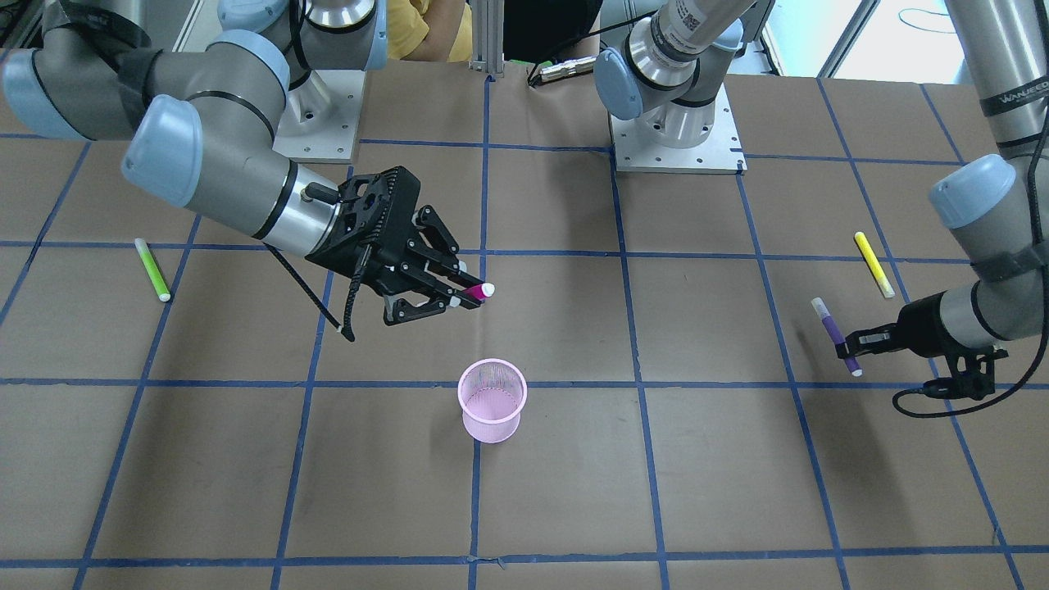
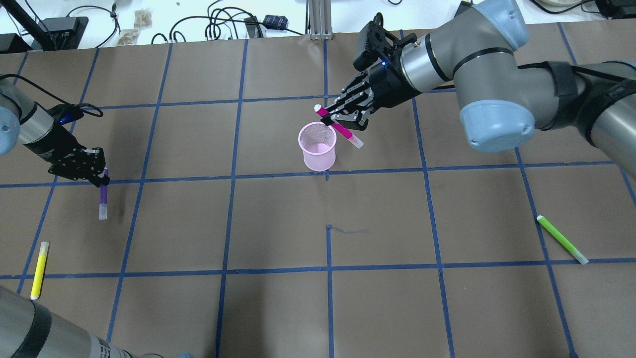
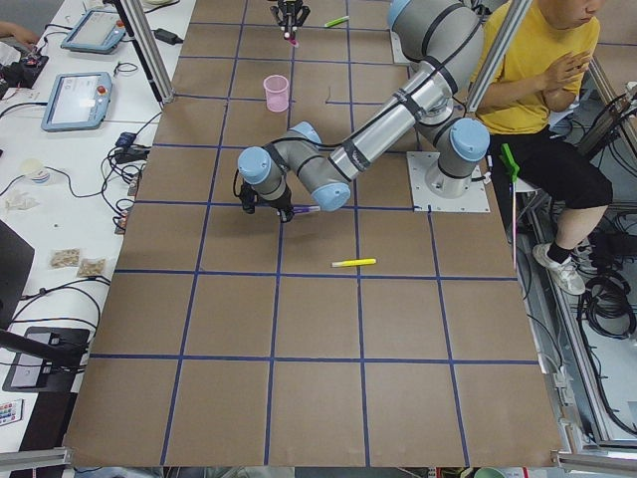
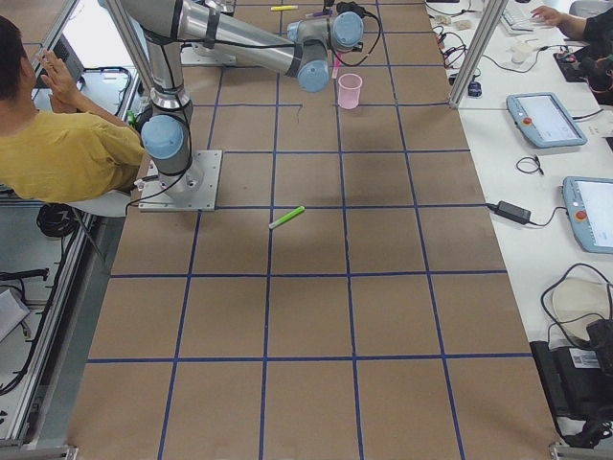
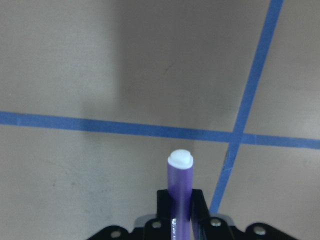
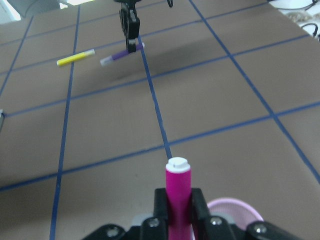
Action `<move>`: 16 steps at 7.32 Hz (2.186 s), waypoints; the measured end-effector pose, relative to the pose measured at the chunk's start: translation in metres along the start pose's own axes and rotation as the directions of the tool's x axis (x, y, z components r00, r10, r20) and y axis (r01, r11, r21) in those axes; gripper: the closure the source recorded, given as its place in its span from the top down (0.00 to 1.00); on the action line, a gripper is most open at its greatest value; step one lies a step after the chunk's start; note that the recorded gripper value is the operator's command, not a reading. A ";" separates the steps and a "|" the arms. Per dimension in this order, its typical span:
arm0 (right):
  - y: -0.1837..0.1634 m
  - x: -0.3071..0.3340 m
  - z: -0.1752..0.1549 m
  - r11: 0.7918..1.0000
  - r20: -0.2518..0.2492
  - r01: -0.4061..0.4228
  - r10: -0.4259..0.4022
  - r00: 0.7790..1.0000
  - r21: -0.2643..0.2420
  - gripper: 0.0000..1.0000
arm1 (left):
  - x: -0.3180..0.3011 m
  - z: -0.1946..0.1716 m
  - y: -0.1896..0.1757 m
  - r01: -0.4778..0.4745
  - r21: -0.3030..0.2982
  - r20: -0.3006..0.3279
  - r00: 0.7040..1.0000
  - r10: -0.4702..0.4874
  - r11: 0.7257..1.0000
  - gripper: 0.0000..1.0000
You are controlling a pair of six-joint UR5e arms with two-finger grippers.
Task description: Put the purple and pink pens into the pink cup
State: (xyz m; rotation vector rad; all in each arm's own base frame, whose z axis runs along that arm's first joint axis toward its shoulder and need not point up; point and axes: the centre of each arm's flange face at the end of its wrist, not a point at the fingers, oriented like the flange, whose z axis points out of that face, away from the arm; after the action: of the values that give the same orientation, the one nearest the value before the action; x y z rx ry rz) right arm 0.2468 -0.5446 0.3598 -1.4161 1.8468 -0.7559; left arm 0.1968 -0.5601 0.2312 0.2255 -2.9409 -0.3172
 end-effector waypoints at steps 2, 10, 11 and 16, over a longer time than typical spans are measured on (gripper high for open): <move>0.008 0.018 0.041 0.994 0.029 0.000 -0.003 1.000 0.107 0.00 | 0.007 -0.029 0.014 -0.007 0.020 0.039 0.999 0.006 1.000 0.00; 0.046 0.071 0.097 0.993 0.016 -0.001 -0.001 1.000 0.116 1.00 | 0.043 -0.129 0.045 -0.061 0.028 0.175 0.983 0.055 0.998 0.00; 0.045 0.072 0.095 0.995 0.003 -0.011 0.011 1.000 0.101 1.00 | 0.042 -0.135 0.046 -0.064 0.025 0.183 0.981 0.059 0.998 0.00; 0.033 0.040 -0.042 0.800 -0.332 -0.256 0.075 0.940 -0.543 1.00 | 0.057 -0.151 0.057 -0.069 0.042 0.198 0.978 0.060 0.997 0.00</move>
State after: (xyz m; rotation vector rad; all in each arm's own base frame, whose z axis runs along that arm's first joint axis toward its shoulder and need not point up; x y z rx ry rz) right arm 0.1871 -0.5736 0.3521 -1.5235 2.5572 -0.3217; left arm 0.1628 -0.5445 0.3975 0.1103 -3.1458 -0.2731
